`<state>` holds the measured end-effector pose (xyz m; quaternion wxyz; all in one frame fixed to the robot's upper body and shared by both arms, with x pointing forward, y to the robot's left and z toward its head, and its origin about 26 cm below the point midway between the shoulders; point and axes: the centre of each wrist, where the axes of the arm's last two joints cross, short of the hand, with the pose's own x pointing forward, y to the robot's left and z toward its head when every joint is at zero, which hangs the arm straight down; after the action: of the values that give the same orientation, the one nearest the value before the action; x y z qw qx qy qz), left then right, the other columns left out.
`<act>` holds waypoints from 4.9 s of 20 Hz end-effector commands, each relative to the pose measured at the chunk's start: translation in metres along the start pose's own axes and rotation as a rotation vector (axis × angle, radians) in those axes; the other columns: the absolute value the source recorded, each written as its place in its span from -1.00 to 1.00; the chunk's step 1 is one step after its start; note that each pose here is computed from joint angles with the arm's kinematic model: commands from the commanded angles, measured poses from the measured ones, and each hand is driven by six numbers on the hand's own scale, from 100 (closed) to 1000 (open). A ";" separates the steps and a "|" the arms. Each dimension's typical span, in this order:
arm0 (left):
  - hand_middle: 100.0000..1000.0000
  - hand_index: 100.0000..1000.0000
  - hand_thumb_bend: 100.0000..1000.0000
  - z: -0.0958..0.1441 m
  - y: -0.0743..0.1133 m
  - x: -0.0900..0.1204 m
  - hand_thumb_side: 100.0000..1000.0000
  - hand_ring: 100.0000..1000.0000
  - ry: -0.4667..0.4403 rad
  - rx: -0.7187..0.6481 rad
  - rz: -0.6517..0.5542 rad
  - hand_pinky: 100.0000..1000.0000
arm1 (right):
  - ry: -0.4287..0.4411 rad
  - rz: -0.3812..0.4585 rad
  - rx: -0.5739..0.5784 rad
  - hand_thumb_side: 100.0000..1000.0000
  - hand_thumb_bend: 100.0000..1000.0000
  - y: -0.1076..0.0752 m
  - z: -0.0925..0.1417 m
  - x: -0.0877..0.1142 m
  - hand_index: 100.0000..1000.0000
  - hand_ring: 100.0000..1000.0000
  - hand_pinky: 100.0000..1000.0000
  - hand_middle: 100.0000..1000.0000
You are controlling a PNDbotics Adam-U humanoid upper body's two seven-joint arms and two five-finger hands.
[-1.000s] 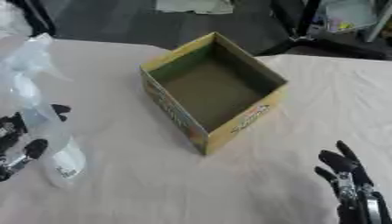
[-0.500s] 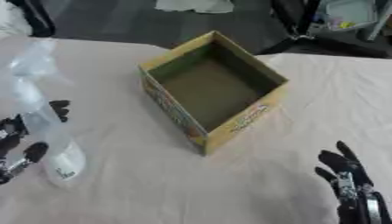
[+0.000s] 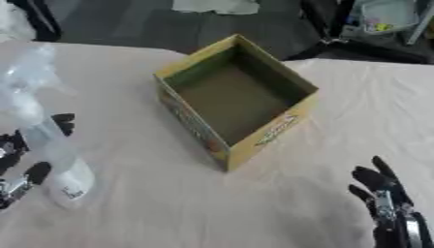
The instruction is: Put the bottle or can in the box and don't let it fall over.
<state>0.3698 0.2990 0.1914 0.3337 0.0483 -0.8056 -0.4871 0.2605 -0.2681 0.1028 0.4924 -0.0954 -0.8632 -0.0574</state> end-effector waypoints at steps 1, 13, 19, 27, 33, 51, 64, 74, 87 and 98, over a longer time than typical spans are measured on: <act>1.00 0.78 -1.00 0.006 0.014 0.004 0.26 1.00 0.009 -0.006 -0.042 1.00 | -0.014 0.004 -0.004 0.60 -1.00 -0.003 -0.003 0.004 0.43 0.70 0.60 0.99; 0.98 0.72 -0.99 0.006 0.021 0.010 0.28 1.00 0.005 0.043 -0.048 1.00 | -0.008 0.001 -0.007 0.61 -1.00 -0.003 -0.003 0.005 0.43 0.69 0.60 0.99; 0.93 0.71 -1.00 0.004 0.025 0.016 0.24 1.00 -0.005 0.077 -0.049 1.00 | -0.005 -0.001 -0.009 0.62 -1.00 -0.003 -0.004 0.005 0.43 0.69 0.60 0.99; 0.98 0.77 -1.00 0.004 0.028 0.018 0.24 1.00 -0.001 0.064 -0.012 1.00 | -0.003 -0.002 -0.011 0.62 -1.00 -0.003 -0.004 0.005 0.43 0.69 0.60 0.99; 0.99 0.76 -1.00 0.007 0.031 0.021 0.24 1.00 0.005 0.063 -0.025 1.00 | -0.004 -0.003 -0.011 0.62 -1.00 -0.003 -0.004 0.005 0.43 0.69 0.60 0.99; 1.00 0.77 -1.00 0.015 0.038 0.036 0.24 1.00 -0.019 0.019 -0.080 1.00 | -0.005 -0.001 -0.013 0.60 -1.00 -0.007 -0.004 0.005 0.43 0.69 0.60 0.99; 0.99 0.71 -1.00 0.014 0.041 0.045 0.24 1.00 -0.029 -0.004 -0.024 1.00 | -0.003 -0.002 -0.011 0.61 -1.00 -0.007 -0.004 0.005 0.43 0.69 0.60 0.99; 0.98 0.71 -1.00 0.008 0.043 0.052 0.24 1.00 -0.040 -0.021 -0.025 1.00 | 0.000 -0.002 -0.012 0.62 -1.00 -0.008 -0.005 0.005 0.43 0.69 0.60 0.99; 0.88 0.66 -1.00 -0.001 0.040 0.054 0.23 1.00 -0.056 -0.047 -0.003 1.00 | 0.003 -0.004 -0.014 0.63 -1.00 -0.008 -0.005 0.006 0.43 0.68 0.60 0.99; 0.89 0.62 -1.00 -0.008 0.036 0.054 0.22 1.00 -0.069 -0.070 0.051 1.00 | 0.009 -0.007 -0.020 0.66 -1.00 -0.007 -0.006 0.006 0.43 0.68 0.60 0.99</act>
<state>0.3429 0.2895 0.2420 0.3276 -0.0032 -0.7988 -0.5045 0.2616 -0.2728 0.1059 0.5010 -0.0961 -0.8574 -0.0680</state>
